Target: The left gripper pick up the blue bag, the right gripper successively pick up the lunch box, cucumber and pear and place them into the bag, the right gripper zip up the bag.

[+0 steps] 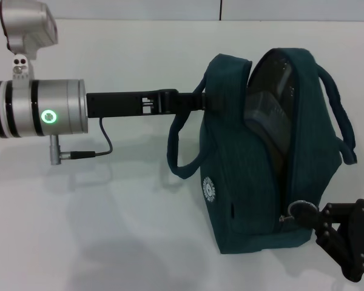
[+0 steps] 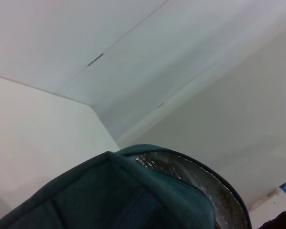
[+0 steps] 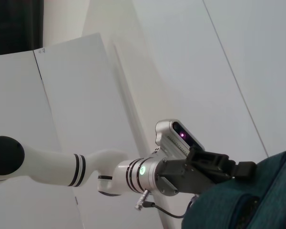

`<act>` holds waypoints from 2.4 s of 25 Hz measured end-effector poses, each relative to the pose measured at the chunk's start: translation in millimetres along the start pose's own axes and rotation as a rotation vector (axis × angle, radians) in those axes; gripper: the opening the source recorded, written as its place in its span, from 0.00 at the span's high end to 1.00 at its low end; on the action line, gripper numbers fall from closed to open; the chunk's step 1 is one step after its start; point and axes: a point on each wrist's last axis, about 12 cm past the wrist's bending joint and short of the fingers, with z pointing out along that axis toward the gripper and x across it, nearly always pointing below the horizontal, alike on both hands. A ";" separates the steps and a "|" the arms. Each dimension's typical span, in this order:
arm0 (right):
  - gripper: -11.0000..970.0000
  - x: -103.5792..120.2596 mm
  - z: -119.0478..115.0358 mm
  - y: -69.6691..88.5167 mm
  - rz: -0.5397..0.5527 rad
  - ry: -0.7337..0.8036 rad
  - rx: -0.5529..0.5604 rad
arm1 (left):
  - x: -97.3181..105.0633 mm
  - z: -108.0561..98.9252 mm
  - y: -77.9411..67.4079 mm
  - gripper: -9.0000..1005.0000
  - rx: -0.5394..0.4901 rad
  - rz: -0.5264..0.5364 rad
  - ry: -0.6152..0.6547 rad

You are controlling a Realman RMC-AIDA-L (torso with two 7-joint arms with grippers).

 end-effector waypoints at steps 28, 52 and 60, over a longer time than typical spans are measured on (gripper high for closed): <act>0.94 -29.1 21.8 -15.6 -0.095 -0.124 -0.061 | 43.8 -75.9 -30.6 0.20 0.049 0.554 -0.313; 0.93 -65.3 86.0 -58.7 -0.163 -0.142 -0.088 | 128.0 -77.7 -12.7 0.23 0.035 0.583 -0.285; 0.93 -74.0 108.4 -65.6 -0.190 -0.111 -0.131 | 127.8 -71.4 1.8 0.25 -0.075 0.567 -0.280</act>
